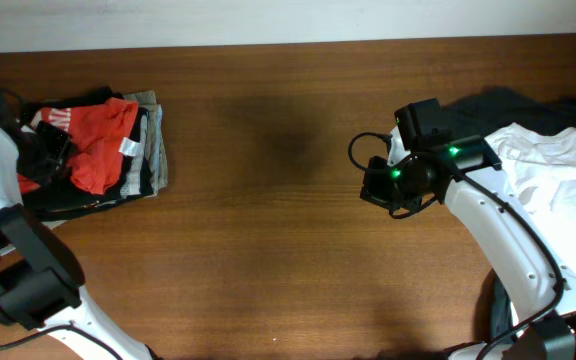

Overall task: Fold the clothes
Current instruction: 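Carry the folded shirt with the left gripper onto the left stack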

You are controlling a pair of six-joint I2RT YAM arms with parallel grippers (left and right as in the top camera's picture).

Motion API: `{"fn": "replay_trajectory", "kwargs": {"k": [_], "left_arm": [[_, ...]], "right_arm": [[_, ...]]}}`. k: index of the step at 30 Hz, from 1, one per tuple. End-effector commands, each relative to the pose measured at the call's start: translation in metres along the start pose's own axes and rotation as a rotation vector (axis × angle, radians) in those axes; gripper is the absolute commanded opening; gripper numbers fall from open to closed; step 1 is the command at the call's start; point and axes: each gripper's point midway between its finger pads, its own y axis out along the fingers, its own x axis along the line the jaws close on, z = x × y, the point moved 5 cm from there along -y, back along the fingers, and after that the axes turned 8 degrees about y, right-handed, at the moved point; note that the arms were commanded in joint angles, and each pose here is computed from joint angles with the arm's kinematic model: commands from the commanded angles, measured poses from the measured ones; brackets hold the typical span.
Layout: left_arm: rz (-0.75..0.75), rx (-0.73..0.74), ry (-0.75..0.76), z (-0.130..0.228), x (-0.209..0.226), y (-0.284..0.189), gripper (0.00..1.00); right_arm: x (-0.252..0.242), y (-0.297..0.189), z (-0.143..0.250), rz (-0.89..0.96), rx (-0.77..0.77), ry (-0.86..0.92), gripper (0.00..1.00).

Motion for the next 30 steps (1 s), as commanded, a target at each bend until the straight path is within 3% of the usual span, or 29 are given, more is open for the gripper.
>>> {"fn": "replay_trajectory", "kwargs": {"k": [1,2,4,8,12,13,14,16,17,19,21,24,25,29,30], "left_arm": [[0.181,-0.082,0.023,-0.005,-0.005,-0.071,0.66],[0.181,-0.111,0.050,-0.003,0.000,-0.088,0.81],[0.144,-0.111,0.132,0.008,0.005,-0.103,0.87],[-0.121,0.051,0.194,0.050,0.026,-0.056,0.87],[-0.063,0.011,0.313,0.062,0.022,0.010,0.86],[-0.032,0.009,0.318,0.063,0.019,0.013,0.79],[0.004,-0.011,0.329,0.061,0.014,0.017,0.48],[0.153,0.026,0.333,0.068,-0.004,0.015,0.03],[0.295,0.067,0.331,0.074,-0.019,0.011,0.00],[0.506,0.111,0.322,0.080,-0.038,-0.003,0.00],[0.588,0.127,0.310,0.082,-0.042,-0.013,0.02],[0.509,0.125,0.293,0.084,-0.034,-0.017,0.37],[0.484,0.135,0.290,0.088,-0.031,-0.019,0.41],[0.369,0.003,0.373,0.085,-0.029,-0.057,0.45],[0.285,-0.115,0.406,0.075,-0.026,-0.077,0.37]], "right_arm": [[0.000,-0.002,-0.002,0.003,-0.011,-0.017,0.04],[0.001,-0.002,-0.002,0.002,-0.013,-0.017,0.05],[0.000,-0.002,-0.004,0.014,-0.029,-0.018,0.05],[-0.001,-0.002,-0.006,0.018,-0.040,-0.021,0.05],[-0.002,-0.002,-0.005,0.022,-0.034,-0.018,0.05],[-0.002,-0.002,-0.004,0.024,-0.032,-0.017,0.05],[-0.002,-0.002,-0.005,0.024,-0.033,-0.018,0.05],[-0.002,-0.002,-0.004,0.024,-0.032,-0.017,0.05],[-0.002,-0.002,-0.004,0.024,-0.032,-0.017,0.06],[-0.002,-0.002,-0.004,0.026,-0.029,-0.016,0.05],[-0.003,-0.002,-0.004,0.028,-0.027,-0.039,0.05],[-0.003,-0.002,-0.003,0.029,-0.027,-0.039,0.05],[-0.003,-0.002,-0.003,0.029,-0.027,-0.038,0.05],[-0.003,-0.002,-0.003,0.029,-0.026,-0.041,0.05],[-0.003,-0.002,-0.004,0.028,-0.028,-0.041,0.05]]}}
